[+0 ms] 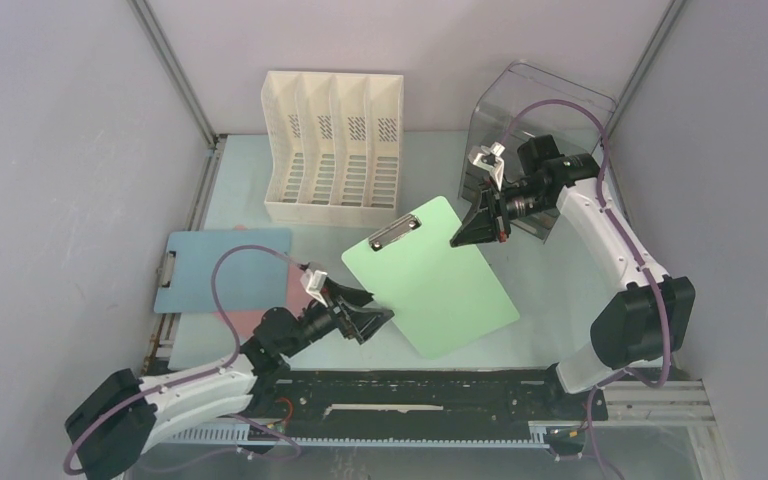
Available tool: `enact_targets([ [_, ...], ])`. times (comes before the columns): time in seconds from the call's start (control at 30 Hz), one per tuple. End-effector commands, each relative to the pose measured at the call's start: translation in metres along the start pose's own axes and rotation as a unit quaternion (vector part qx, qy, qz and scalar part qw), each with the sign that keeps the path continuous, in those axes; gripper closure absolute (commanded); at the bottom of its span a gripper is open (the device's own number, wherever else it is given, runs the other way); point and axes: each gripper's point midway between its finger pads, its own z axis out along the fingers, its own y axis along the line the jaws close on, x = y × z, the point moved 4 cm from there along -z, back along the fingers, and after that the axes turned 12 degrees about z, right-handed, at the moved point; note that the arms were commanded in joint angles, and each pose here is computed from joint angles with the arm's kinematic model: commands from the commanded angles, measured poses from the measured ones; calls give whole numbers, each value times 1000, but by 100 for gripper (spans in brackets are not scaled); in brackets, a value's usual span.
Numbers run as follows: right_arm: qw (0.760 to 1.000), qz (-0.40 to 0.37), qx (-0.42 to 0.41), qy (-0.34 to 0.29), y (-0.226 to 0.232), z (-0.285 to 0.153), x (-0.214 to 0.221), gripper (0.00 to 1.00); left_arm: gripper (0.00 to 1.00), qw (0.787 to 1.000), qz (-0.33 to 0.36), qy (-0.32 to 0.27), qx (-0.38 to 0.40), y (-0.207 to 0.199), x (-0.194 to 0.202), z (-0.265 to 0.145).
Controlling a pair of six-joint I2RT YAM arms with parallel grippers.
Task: Organize the desk
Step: Pick up the folder from the corner of the board.
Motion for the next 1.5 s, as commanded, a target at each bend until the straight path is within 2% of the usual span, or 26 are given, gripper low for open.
enact_targets([
  [0.0, 999, -26, -29, -22, 23, -3, -6, 100, 11, 997, 25, -42, 63, -18, -25, 12],
  [0.27, 999, -23, -34, -22, 22, -2, -5, 100, 40, 989, 21, -45, 138, -33, -32, 23],
  [0.5, 999, -21, -34, -20, 20, -2, -4, 100, 54, 979, 12, -38, 198, -40, -40, 27],
  [0.57, 999, -21, -34, -20, 20, -1, -3, 100, 64, 978, 8, -33, 207, -39, -41, 29],
  [0.67, 999, -21, -33, -19, 19, -2, -3, 100, 97, 977, 7, -20, 213, -35, -39, 31],
  [0.7, 999, -21, -33, -19, 20, -1, -3, 100, 100, 977, 4, -17, 213, -34, -39, 31],
  [0.9, 999, -22, -25, -14, 16, -2, -2, 100, 100, 975, 12, -12, 223, -31, -42, 28],
  [1.0, 999, -18, -24, -13, 15, -2, -2, 86, 100, 976, 10, -12, 219, -28, -43, 28],
  [1.23, 1000, -9, -12, -8, 12, -2, -1, 42, 100, 982, 6, -33, 187, -15, -53, 23],
  [1.33, 1000, -10, -2, -7, 11, -4, -2, 35, 100, 986, 7, -44, 162, -6, -59, 18],
  [1.47, 1000, -11, 18, -15, 9, -10, -4, 33, 100, 991, 22, -52, 119, 9, -67, 12],
])
